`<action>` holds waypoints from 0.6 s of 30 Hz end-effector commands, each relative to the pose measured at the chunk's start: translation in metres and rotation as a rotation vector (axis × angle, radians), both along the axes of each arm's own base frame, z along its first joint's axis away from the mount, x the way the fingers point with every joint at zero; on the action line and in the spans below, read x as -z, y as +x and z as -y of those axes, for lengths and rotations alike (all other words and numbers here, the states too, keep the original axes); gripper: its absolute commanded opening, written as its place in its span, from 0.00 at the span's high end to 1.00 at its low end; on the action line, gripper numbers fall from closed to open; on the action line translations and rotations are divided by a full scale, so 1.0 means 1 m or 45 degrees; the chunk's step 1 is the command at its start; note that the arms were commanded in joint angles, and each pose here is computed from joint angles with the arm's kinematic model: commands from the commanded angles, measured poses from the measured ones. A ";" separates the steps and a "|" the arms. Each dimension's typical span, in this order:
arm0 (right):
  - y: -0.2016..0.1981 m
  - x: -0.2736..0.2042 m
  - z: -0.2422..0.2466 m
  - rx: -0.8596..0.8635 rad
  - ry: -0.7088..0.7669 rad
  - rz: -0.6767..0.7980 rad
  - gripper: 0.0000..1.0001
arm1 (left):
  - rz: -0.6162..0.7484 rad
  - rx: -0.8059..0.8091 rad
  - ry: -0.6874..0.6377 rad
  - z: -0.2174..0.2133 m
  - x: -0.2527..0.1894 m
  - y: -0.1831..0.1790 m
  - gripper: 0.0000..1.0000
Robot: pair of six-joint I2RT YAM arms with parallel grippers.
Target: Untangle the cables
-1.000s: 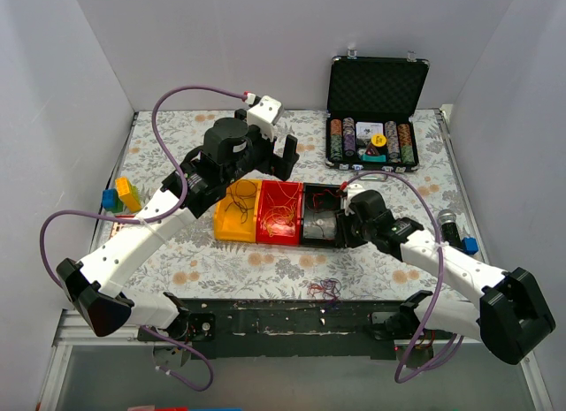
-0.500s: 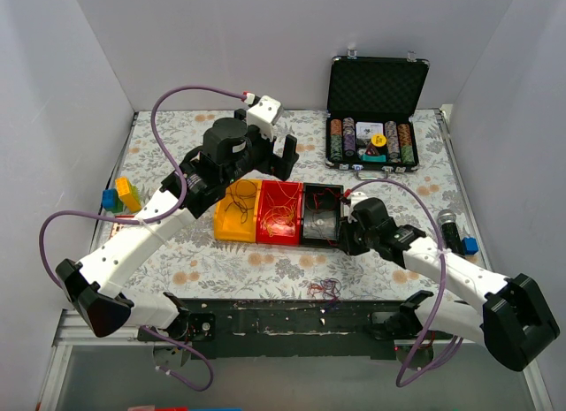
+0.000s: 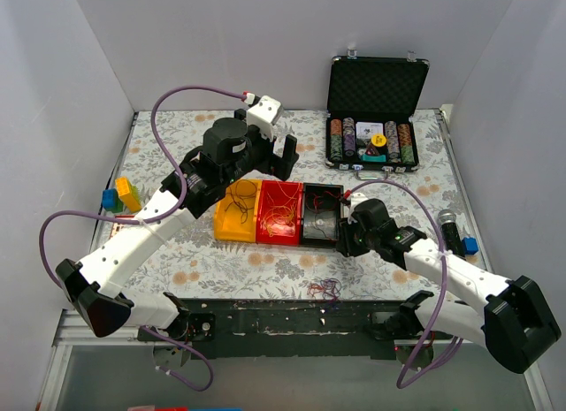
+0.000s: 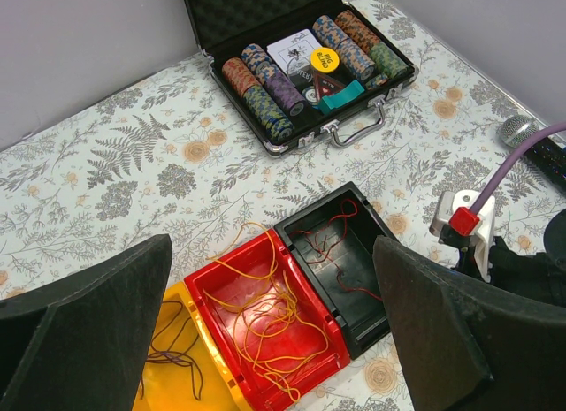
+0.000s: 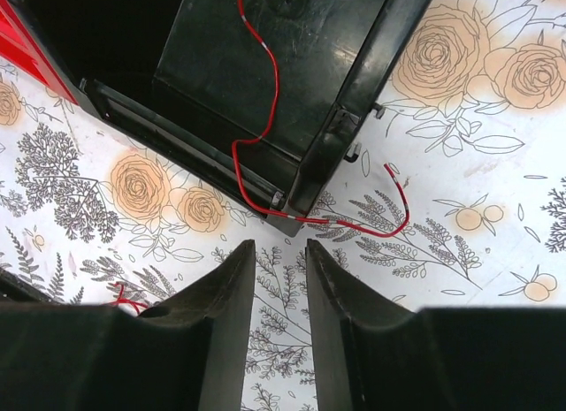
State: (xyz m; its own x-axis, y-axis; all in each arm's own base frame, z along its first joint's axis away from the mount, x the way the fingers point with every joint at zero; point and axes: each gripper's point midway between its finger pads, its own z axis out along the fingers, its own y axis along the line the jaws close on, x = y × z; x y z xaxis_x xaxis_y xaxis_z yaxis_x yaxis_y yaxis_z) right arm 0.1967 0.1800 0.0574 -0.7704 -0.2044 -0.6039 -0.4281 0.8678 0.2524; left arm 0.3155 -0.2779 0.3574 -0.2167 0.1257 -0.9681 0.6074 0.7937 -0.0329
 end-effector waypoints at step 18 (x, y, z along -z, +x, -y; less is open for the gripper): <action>0.002 -0.025 -0.004 0.474 0.338 -0.112 0.29 | 0.055 -0.004 -0.036 -0.012 -0.015 -0.009 0.02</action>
